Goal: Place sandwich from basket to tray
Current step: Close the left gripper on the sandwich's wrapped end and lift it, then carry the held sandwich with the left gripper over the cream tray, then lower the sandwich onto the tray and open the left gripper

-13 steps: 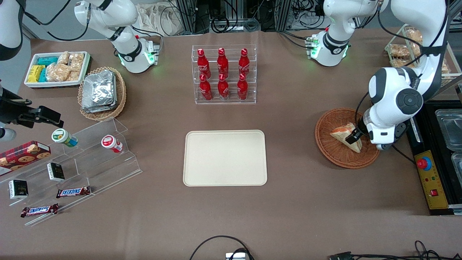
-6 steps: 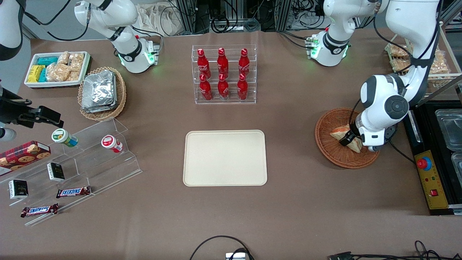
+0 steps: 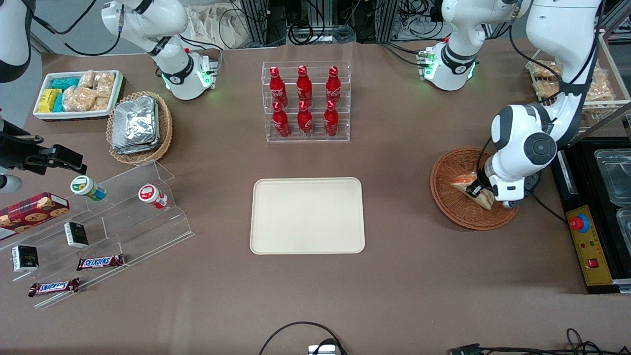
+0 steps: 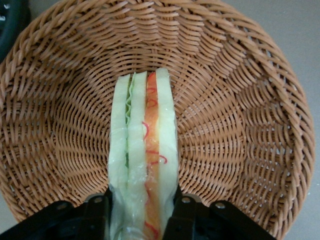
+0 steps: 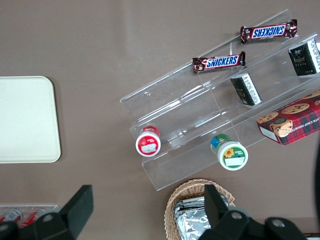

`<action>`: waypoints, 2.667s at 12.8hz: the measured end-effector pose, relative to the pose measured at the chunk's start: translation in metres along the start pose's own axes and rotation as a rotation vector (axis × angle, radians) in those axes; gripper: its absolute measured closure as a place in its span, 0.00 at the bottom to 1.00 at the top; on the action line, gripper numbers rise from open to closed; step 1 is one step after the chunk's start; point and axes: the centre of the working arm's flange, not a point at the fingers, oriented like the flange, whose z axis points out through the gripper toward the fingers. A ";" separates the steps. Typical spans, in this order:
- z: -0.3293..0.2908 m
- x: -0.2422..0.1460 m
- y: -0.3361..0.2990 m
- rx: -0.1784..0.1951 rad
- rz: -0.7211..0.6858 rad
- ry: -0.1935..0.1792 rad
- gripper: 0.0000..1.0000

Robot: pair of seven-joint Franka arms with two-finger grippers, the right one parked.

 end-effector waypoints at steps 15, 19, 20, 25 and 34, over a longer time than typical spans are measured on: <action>-0.164 -0.157 0.182 0.076 0.766 -0.032 0.80; -0.091 -0.223 0.255 0.103 0.945 -0.068 0.80; -0.069 -0.232 0.269 0.120 0.948 -0.066 0.80; -0.013 -0.248 0.313 0.059 0.960 -0.057 0.80; -0.016 -0.244 0.325 -0.001 0.916 -0.036 0.23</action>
